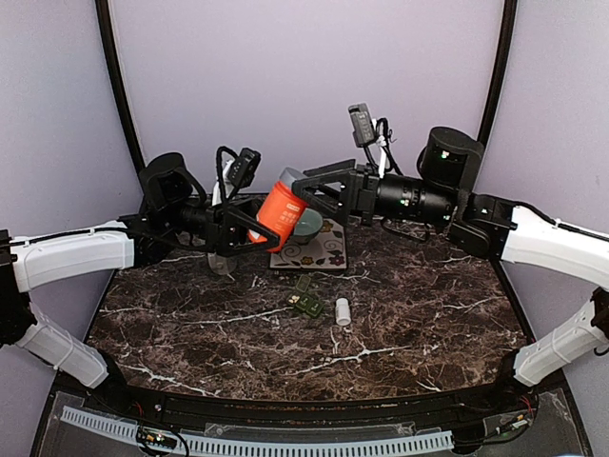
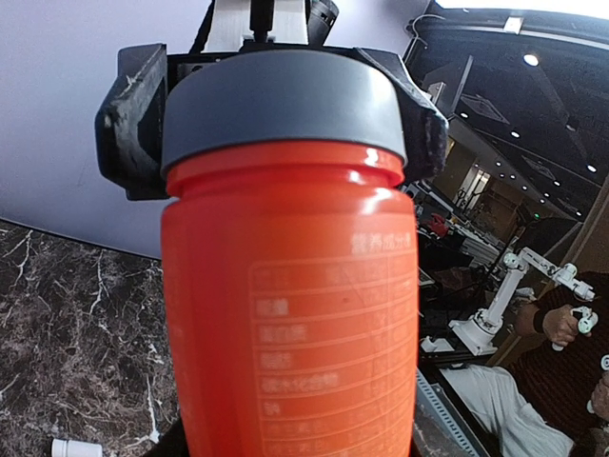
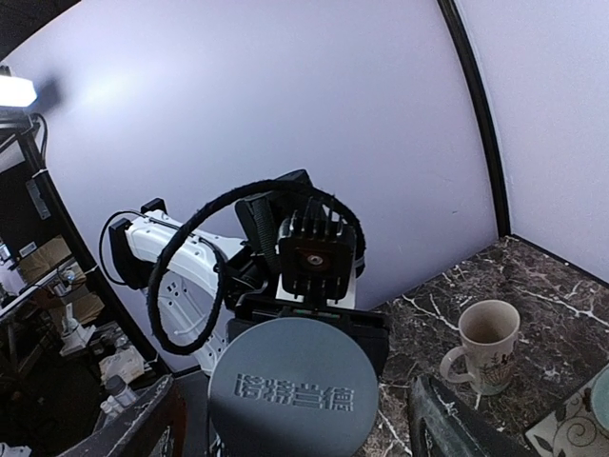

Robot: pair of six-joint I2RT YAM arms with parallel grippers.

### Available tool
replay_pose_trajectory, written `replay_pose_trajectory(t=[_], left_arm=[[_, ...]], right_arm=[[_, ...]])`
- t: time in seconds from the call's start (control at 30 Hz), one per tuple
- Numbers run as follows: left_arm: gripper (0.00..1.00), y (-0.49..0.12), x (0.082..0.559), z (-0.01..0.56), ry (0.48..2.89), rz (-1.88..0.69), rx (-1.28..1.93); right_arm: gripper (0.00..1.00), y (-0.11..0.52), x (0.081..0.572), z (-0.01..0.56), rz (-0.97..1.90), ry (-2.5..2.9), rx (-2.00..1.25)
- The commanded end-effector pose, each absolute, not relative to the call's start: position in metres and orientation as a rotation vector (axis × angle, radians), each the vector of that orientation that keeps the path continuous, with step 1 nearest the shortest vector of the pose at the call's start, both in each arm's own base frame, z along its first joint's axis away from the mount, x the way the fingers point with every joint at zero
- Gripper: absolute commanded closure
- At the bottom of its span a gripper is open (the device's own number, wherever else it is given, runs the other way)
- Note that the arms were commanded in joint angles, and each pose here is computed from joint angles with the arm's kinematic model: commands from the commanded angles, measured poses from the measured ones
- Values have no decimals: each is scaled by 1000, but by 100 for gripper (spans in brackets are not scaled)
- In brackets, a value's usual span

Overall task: Sort the pills into containers
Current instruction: Screw the lid of the pill bottle onto the pill bottle.

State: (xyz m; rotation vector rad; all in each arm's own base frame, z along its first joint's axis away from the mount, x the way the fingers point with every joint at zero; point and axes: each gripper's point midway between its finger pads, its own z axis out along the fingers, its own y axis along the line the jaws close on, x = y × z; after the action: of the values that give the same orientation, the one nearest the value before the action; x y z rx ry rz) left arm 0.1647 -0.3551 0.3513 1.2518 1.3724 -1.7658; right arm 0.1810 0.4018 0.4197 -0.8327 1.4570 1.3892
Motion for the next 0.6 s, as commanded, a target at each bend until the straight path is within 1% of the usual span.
replay_pose_trajectory(t=[0.0, 0.17, 0.57], left_arm=[[100, -352, 161, 377, 1256, -1740, 1290], [100, -352, 160, 377, 1256, -1740, 1294], [100, -353, 160, 374, 1263, -1743, 1297]], right_arm=[[21, 403, 169, 447, 1508, 1377, -848], [27, 406, 170, 446, 1527, 1380, -852], [33, 411, 174, 448, 1527, 1379, -845]])
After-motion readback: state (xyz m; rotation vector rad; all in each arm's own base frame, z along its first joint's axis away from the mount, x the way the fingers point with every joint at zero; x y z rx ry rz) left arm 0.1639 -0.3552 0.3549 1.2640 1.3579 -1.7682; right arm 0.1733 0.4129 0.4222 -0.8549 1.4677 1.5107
